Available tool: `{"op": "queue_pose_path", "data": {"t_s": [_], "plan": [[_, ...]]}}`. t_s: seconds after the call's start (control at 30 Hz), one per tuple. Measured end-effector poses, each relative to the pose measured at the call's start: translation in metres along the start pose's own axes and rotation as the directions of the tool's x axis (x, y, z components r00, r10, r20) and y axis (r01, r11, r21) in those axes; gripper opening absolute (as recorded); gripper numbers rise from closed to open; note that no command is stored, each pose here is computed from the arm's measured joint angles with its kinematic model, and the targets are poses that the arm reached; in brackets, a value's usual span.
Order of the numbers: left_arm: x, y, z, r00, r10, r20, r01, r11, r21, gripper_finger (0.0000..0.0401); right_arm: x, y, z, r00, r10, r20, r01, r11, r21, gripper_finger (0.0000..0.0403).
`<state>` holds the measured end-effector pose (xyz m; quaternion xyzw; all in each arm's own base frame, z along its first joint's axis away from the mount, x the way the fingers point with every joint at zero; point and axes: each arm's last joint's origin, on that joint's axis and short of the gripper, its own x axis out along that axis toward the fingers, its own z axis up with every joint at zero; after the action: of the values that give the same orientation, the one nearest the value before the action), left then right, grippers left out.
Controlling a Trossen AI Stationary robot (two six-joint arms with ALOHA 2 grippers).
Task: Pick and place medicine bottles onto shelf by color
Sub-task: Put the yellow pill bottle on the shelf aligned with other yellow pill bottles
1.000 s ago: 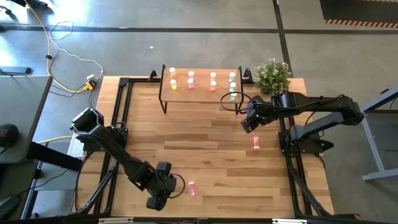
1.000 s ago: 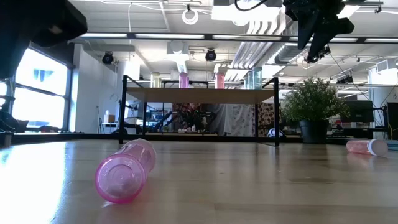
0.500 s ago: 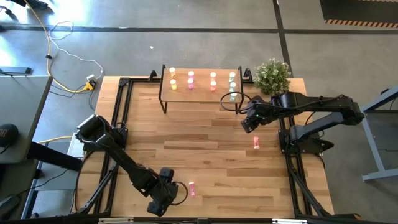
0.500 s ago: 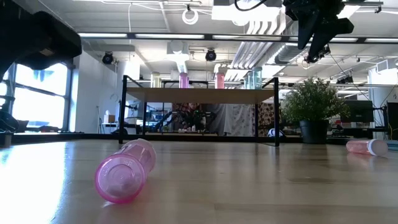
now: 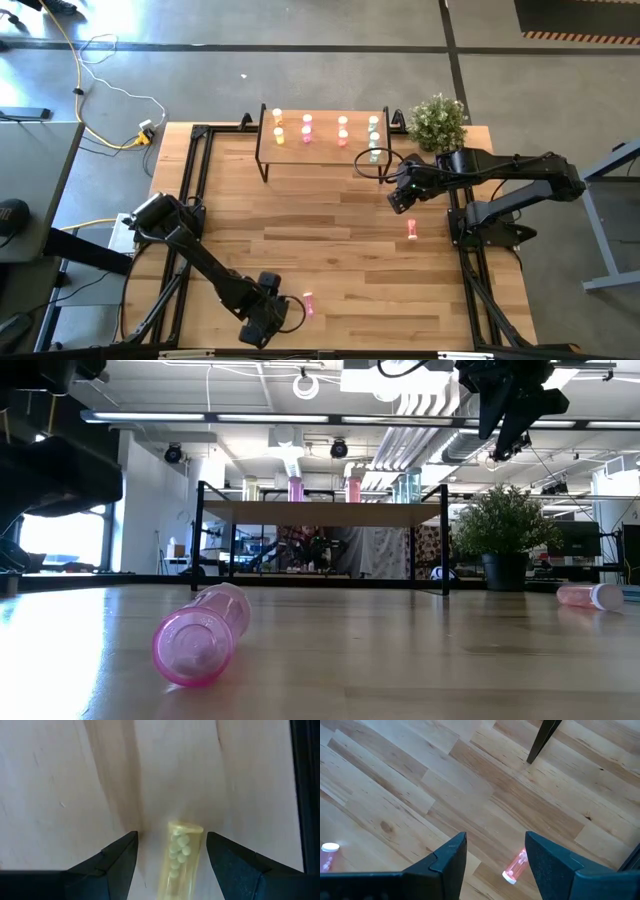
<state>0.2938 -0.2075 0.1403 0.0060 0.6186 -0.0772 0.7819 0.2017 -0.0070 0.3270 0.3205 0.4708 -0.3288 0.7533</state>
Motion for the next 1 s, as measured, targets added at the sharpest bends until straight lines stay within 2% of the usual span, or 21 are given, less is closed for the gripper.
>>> {"op": "queue_pose_path", "data": {"t_s": [0.23, 0.53, 0.67, 0.9, 1.0], "plan": [[0.0024, 0.0001, -0.0005, 1.0, 0.003, -0.009, -0.003, 1.0, -0.017, 0.0214, 0.0, 0.0, 0.0, 1.0, 0.0, 0.0, 0.0, 1.0, 0.0, 0.0193], [0.0024, -0.0001, -0.0007, 1.0, -0.011, -0.016, 0.01, 1.0, -0.027, 0.0126, -0.0001, -0.0001, 0.0, 1.0, 0.0, 0.0, 0.0, 1.0, -0.007, 0.0193], [0.0024, -0.0009, -0.0008, 0.999, -0.035, -0.026, 0.034, 0.999, -0.029, 0.01, -0.0001, -0.0001, 0.0, 1.0, 0.0, 0.0, 0.0, 1.0, -0.026, 0.0193], [0.0024, -0.0015, -0.0003, 0.998, -0.052, -0.027, 0.05, 0.997, -0.055, 0.0096, -0.0001, -0.0001, 0.0, 1.0, 0.0, 0.0, 0.0, 1.0, -0.026, 0.0193], [0.0023, 0.0011, 0.0022, 0.997, -0.071, -0.025, 0.068, 0.992, -0.103, 0.0098, -0.0001, 0.0, -0.0001, 1.0, 0.002, -0.003, -0.002, 1.0, -0.027, 0.0193]]}}
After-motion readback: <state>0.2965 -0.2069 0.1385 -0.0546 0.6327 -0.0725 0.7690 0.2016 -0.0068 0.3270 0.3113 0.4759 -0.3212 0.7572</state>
